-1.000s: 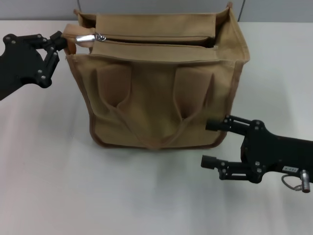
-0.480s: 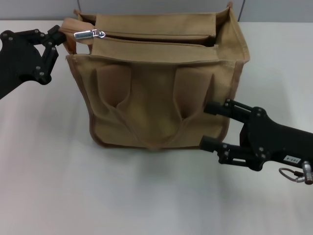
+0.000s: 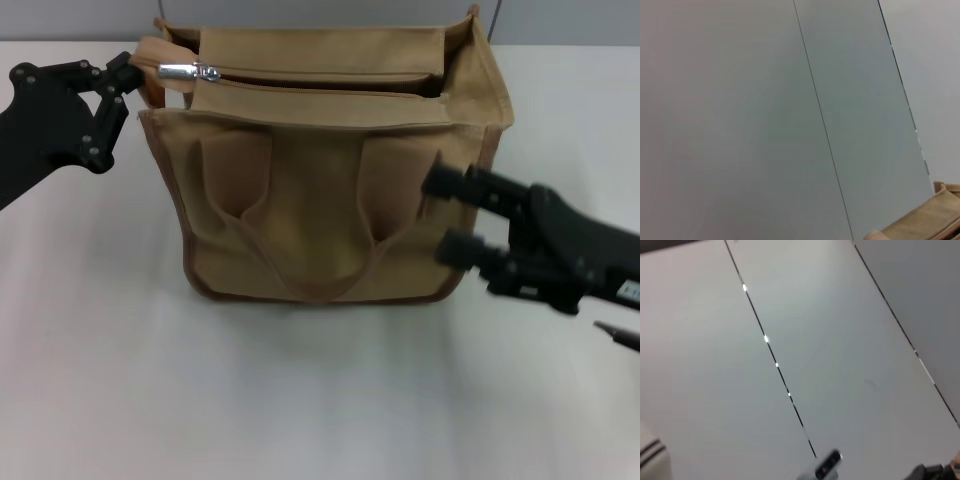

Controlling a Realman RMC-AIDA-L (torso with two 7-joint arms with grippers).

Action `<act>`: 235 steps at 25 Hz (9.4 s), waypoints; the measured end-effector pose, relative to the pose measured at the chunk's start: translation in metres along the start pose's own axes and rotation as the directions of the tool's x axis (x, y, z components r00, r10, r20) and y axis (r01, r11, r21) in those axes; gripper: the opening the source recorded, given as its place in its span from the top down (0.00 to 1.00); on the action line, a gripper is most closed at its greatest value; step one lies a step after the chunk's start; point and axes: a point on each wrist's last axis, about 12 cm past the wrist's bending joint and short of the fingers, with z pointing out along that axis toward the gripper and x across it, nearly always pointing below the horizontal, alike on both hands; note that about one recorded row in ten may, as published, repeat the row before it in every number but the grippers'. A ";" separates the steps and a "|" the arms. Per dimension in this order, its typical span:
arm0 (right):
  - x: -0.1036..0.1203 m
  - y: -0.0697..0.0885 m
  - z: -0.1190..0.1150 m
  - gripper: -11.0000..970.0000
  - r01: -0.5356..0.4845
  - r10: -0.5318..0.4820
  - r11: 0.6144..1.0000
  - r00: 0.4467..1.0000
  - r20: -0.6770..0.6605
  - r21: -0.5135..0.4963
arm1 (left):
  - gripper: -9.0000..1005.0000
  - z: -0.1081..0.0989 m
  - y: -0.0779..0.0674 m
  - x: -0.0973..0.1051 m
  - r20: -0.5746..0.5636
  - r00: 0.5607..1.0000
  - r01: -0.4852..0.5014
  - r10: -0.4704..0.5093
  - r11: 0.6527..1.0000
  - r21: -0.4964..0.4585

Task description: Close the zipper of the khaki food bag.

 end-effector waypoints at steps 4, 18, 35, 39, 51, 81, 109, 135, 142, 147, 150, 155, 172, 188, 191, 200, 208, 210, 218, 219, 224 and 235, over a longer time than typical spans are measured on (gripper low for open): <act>-0.013 -0.007 0.005 0.15 -0.057 0.057 0.998 0.998 0.018 -0.006 | 0.97 0.002 -0.001 0.001 0.005 1.000 0.011 -0.011 1.000 0.001; -0.076 -0.066 0.076 0.15 -0.292 0.306 0.950 0.938 -0.162 0.107 | 0.97 0.008 0.000 -0.002 0.029 0.999 0.014 -0.014 1.000 0.002; -0.092 -0.088 0.137 0.15 -0.399 0.476 0.874 0.818 -0.324 0.278 | 0.97 0.006 -0.002 -0.002 0.047 0.999 -0.004 0.004 1.000 0.003; -0.092 -0.090 0.142 0.15 -0.395 0.486 0.866 0.809 -0.331 0.306 | 0.97 0.006 -0.005 -0.007 0.087 0.996 -0.037 0.035 0.999 0.021; -0.085 -0.093 0.151 0.15 -0.380 0.489 0.861 0.800 -0.348 0.337 | 0.97 0.029 -0.005 -0.017 0.144 0.989 -0.060 0.045 0.994 0.097; -0.083 -0.100 0.155 0.50 -0.330 0.462 0.864 0.819 -0.340 0.380 | 0.97 0.036 0.000 -0.019 0.133 0.991 -0.004 -0.009 0.995 0.095; -0.076 -0.096 0.165 0.77 -0.202 0.333 0.924 0.842 -0.425 0.324 | 0.97 0.036 0.001 -0.020 0.138 0.990 0.008 -0.021 0.995 0.096; -0.074 -0.088 0.141 0.98 -0.121 0.222 0.951 0.906 -0.361 0.283 | 0.97 0.031 0.000 -0.019 0.143 0.989 0.013 -0.026 0.996 0.091; -0.073 -0.087 0.136 0.95 -0.130 0.232 0.949 0.905 -0.357 0.287 | 0.97 0.031 0.000 -0.020 0.147 0.989 0.013 -0.026 0.996 0.089; -0.074 -0.087 0.141 0.92 -0.150 0.250 0.947 0.899 -0.360 0.282 | 0.97 0.031 0.000 -0.021 0.158 0.987 0.013 -0.027 0.996 0.087; -0.075 -0.089 0.146 0.88 -0.148 0.252 0.946 0.895 -0.368 0.288 | 0.97 0.032 -0.002 -0.021 0.166 0.986 0.012 -0.028 0.995 0.098; -0.071 -0.091 0.159 0.75 -0.135 0.249 0.948 0.880 -0.405 0.289 | 0.97 0.032 -0.003 -0.022 0.173 0.985 0.011 -0.029 0.994 0.106; -0.064 -0.085 0.153 0.88 -0.140 0.252 0.951 0.867 -0.429 0.274 | 0.97 0.029 -0.002 -0.022 0.172 0.985 0.013 -0.030 0.995 0.097; -0.066 -0.083 0.140 0.98 -0.097 0.212 0.955 0.884 -0.417 0.280 | 0.97 0.026 -0.003 -0.020 0.164 0.986 0.019 -0.034 0.996 0.089; -0.067 -0.082 0.137 0.98 -0.085 0.199 0.957 0.886 -0.418 0.276 | 0.97 0.026 -0.003 -0.020 0.162 0.986 0.020 -0.034 0.996 0.088; -0.071 -0.079 0.139 0.98 -0.045 0.153 0.968 0.885 -0.440 0.247 | 0.97 0.024 -0.004 -0.018 0.159 0.986 0.030 -0.043 0.996 0.084; -0.071 -0.080 0.137 0.98 0.004 0.121 0.969 0.864 -0.489 0.247 | 0.97 0.021 -0.005 -0.016 0.154 0.987 0.035 -0.047 0.996 0.077; -0.073 -0.080 0.138 0.98 0.014 0.110 0.970 0.864 -0.491 0.242 | 0.97 0.020 -0.006 -0.016 0.152 0.987 0.037 -0.048 0.997 0.074; -0.074 -0.079 0.136 0.98 0.019 0.106 0.970 0.866 -0.488 0.243 | 0.97 0.016 -0.006 -0.015 0.150 0.987 0.041 -0.049 0.998 0.056; -0.075 -0.079 0.135 0.98 0.019 0.105 0.970 0.866 -0.488 0.243 | 0.97 0.015 -0.006 -0.013 0.149 0.987 0.047 -0.054 0.998 0.051; -0.077 -0.078 0.131 0.98 0.029 0.096 0.969 0.872 -0.480 0.246 | 0.97 0.013 -0.007 -0.012 0.151 0.987 0.054 -0.059 0.998 0.037; -0.082 -0.078 0.119 0.98 0.031 0.099 0.964 0.879 -0.466 0.264 | 0.97 0.010 -0.008 -0.010 0.147 0.987 0.061 -0.065 0.998 0.032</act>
